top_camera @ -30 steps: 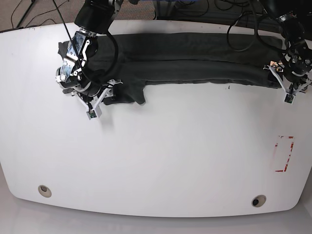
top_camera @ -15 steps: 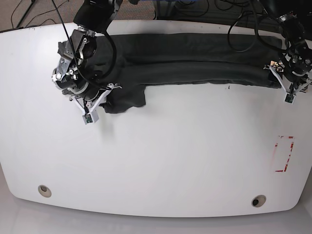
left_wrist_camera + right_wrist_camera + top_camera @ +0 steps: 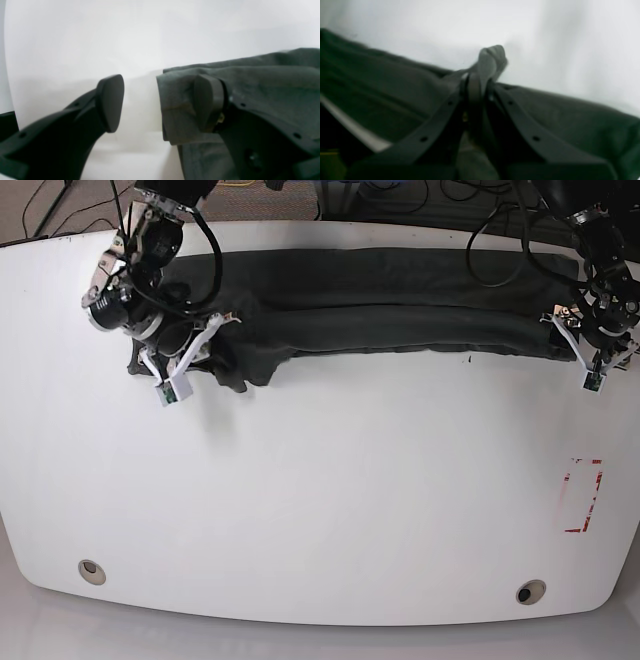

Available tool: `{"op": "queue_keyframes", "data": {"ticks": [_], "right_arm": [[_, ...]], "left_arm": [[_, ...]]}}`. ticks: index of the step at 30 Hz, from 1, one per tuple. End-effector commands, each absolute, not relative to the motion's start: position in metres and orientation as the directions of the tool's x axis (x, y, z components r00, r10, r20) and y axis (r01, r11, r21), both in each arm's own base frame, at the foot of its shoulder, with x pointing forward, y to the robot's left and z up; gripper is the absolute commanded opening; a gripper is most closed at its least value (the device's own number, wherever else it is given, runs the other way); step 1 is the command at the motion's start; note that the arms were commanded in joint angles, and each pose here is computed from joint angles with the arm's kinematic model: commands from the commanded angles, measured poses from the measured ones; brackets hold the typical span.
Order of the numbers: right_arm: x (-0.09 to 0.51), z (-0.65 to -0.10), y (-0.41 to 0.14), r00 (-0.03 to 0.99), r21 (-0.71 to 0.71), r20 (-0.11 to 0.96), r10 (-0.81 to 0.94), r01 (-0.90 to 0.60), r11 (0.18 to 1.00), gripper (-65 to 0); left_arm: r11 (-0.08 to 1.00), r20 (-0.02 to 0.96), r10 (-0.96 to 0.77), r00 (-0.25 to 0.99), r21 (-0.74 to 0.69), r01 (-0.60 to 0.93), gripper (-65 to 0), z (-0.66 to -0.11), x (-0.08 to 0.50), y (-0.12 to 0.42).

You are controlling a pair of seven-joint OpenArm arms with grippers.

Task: Layout the t-shirt on the table in an organized manner, then fold the t-shirt properly
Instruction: 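Pull the sleeve flap outward with the right gripper to square the fold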

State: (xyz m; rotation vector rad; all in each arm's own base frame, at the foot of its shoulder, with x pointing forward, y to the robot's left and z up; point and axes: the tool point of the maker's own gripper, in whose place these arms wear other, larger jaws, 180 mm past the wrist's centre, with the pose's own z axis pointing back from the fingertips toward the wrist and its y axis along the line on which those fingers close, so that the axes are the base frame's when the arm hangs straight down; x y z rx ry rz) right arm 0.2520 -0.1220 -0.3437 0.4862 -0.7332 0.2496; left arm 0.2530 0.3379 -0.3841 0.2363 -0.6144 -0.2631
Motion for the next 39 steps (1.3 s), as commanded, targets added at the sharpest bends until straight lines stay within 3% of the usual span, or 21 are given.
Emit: {"op": "queue_keyframes", "data": {"ticks": [1, 12, 20, 25, 31, 34, 39], "right_arm": [[0.245, -0.333, -0.122, 0.696, 0.343, 0.716, 0.053, -0.417, 0.842, -65.0], [0.203, -0.325, -0.125, 0.721, 0.473, 0.693, 0.019, -0.475, 0.742, -64.8], [0.187, -0.321, -0.135, 0.736, 0.495, 0.675, 0.041, -0.494, 0.715, -63.3], [0.18, -0.325, -0.129, 0.749, 0.5, 0.657, 0.084, -0.517, 0.695, -51.2], [0.17, -0.331, -0.121, 0.757, 0.501, 0.631, 0.169, -0.564, 0.656, -27.4], [0.165, -0.334, -0.122, 0.766, 0.505, 0.617, 0.178, -0.559, 0.657, -21.7], [0.165, -0.333, -0.127, 0.763, 0.492, 0.617, 0.191, -0.564, 0.663, -21.4]], "left_arm": [[0.933, 0.558, -0.327, 0.762, 0.319, 0.166, -25.1, -0.372, 0.261, 0.343], [0.932, 0.552, -0.328, 0.767, 0.32, 0.169, -25.1, -0.373, 0.258, 0.344], [0.933, 0.552, -0.327, 0.767, 0.319, 0.168, -25.1, -0.374, 0.258, 0.343], [0.933, 0.552, -0.327, 0.767, 0.319, 0.168, -25.1, -0.374, 0.258, 0.343], [0.932, 0.549, -0.327, 0.769, 0.319, 0.169, -25.1, -0.375, 0.257, 0.343], [0.932, 0.544, -0.33, 0.772, 0.319, 0.173, -25.1, -0.376, 0.253, 0.342], [0.932, 0.525, -0.33, 0.785, 0.313, 0.183, -25.1, -0.382, 0.242, 0.342]]}}
